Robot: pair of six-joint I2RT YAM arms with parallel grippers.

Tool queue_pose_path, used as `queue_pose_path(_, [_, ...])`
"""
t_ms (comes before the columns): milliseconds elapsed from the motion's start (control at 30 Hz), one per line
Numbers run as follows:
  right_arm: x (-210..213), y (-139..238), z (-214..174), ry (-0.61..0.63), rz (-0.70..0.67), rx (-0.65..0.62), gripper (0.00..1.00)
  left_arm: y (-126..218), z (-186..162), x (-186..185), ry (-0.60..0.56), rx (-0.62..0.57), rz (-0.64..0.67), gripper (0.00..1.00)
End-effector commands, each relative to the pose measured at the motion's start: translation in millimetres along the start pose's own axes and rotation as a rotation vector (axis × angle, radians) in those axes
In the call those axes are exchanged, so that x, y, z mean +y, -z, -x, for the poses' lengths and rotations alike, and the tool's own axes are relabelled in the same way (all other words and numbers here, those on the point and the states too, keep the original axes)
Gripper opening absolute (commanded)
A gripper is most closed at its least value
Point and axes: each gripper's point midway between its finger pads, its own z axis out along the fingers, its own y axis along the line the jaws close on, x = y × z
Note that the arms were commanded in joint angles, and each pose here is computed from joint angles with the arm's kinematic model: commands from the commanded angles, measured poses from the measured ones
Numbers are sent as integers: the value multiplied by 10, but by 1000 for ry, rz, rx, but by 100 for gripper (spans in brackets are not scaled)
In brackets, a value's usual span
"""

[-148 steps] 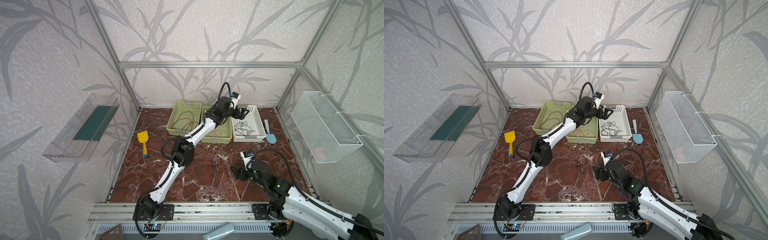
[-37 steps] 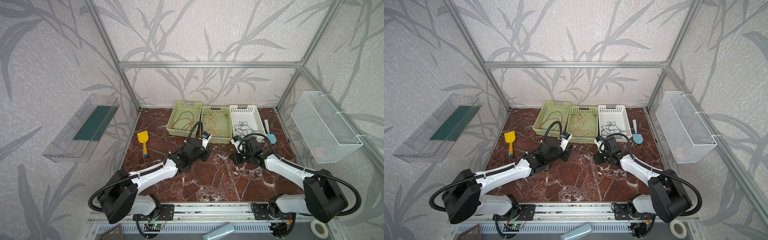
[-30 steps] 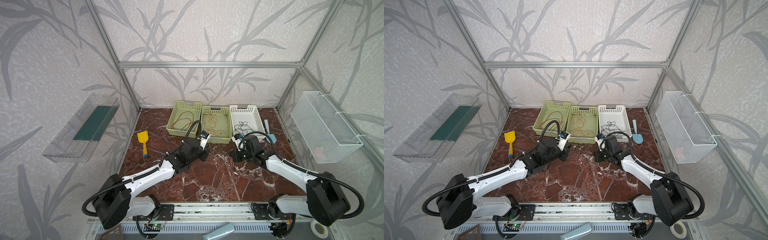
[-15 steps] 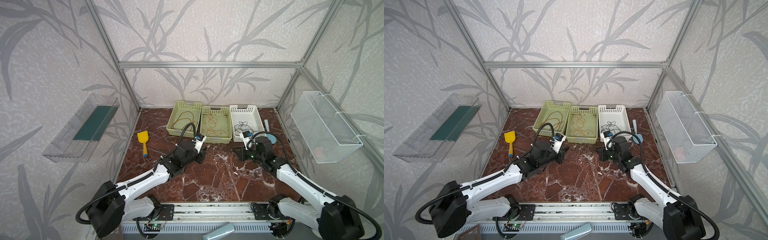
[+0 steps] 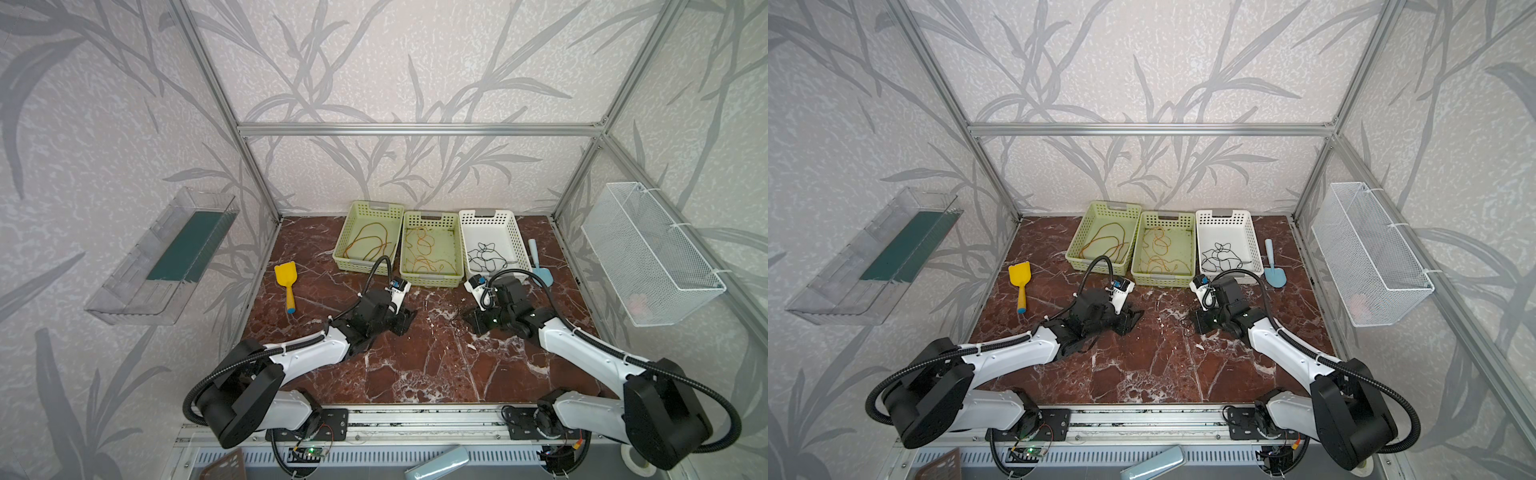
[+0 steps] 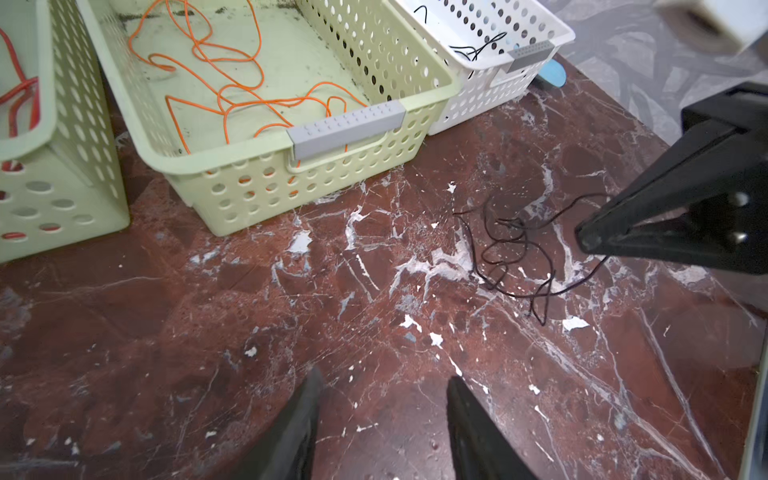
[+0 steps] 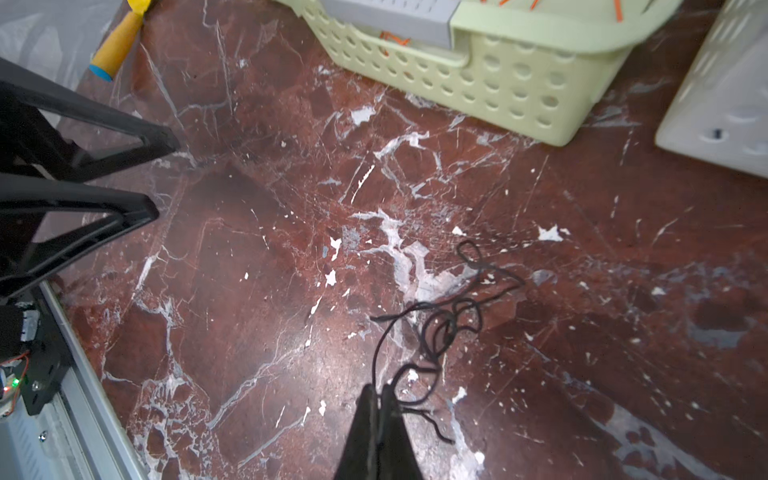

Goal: Untangle the cables

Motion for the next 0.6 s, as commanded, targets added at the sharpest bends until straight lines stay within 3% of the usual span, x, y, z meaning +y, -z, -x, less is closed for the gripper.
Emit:
queue_pose_path(0, [26, 28, 88, 48, -7, -7, 3, 26, 220, -167, -62, -23, -45, 55])
queue_pose_path(200, [139, 35, 106, 116, 40, -24, 3, -166, 267, -352, -93, 8, -109, 59])
queue_pose_path(367, [354, 95, 148, 233, 95, -61, 3, -347, 337, -366, -51, 1, -113, 65])
queue_pose_path(567, [778, 123, 178, 458, 220, -96, 4, -191, 392, 20, 27, -87, 89, 77])
